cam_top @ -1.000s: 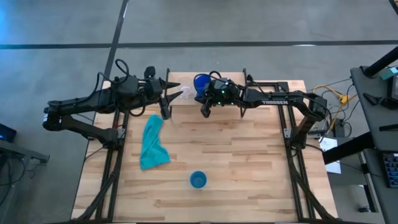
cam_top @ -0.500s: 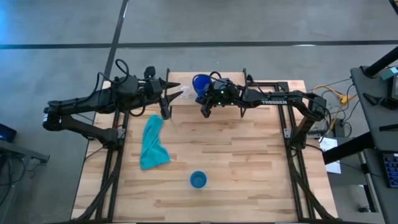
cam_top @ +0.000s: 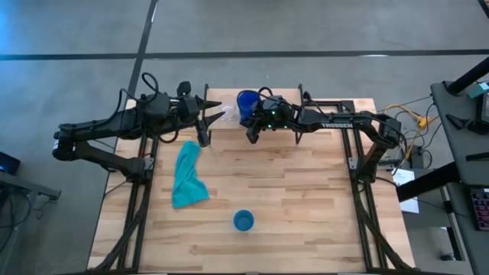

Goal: Stack small to large cups/mugs on shelf
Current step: Put the blue mug on the shelf, then put the light blue cup on the shelf

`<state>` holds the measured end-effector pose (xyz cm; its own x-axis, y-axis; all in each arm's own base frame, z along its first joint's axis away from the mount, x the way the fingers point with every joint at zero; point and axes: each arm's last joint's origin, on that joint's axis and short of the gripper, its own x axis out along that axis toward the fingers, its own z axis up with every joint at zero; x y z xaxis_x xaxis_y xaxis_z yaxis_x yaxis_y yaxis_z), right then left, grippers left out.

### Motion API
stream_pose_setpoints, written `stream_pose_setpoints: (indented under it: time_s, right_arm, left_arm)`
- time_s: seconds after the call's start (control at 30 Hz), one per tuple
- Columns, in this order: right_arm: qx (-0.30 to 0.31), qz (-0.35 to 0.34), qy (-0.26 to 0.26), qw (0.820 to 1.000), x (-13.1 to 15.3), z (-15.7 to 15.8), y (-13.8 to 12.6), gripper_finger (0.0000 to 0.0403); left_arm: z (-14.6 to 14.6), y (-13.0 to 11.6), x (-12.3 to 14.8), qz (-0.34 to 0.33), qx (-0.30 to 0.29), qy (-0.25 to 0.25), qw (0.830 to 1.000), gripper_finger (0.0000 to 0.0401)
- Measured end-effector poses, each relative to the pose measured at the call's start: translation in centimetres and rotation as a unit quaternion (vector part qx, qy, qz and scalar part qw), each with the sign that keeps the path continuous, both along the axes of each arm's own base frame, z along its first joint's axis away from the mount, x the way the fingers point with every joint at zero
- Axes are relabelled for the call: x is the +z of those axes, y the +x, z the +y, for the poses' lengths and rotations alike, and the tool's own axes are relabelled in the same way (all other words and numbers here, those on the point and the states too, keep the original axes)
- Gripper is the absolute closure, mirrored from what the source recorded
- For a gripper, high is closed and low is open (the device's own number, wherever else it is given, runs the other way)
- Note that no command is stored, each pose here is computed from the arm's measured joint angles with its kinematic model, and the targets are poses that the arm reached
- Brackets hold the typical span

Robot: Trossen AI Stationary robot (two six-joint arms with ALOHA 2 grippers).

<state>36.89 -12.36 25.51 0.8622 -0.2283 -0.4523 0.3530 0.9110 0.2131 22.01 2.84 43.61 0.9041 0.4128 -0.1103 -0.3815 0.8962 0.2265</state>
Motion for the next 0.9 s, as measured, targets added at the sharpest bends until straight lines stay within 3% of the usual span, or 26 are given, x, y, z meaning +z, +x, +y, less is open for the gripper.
stream_pose_setpoints:
  time_s: [0.4,0.6,0.77,0.9]
  right_arm:
    - [0.012,0.006,0.009,1.0,2.1,0.6,-1.6,0.0337]
    - [0.016,0.037,0.02,0.999,4.2,1.8,-4.1,0.0337]
    - [0.023,0.024,0.037,0.999,7.2,3.4,-6.9,0.0337]
    - [0.052,0.004,0.06,0.997,9.6,5.5,-9.4,0.0337]
  left_arm:
    - [0.0,0.0,0.0,0.0,0.0,0.0,1.0,0.0278]
    - [0.0,0.0,0.0,0.0,0.0,0.0,1.0,0.0278]
    - [0.0,0.0,0.0,0.0,-0.008,-0.002,1.0,0.0278]
    - [-0.2,0.0,-0.2,-0.001,-0.027,-0.035,0.999,0.0278]
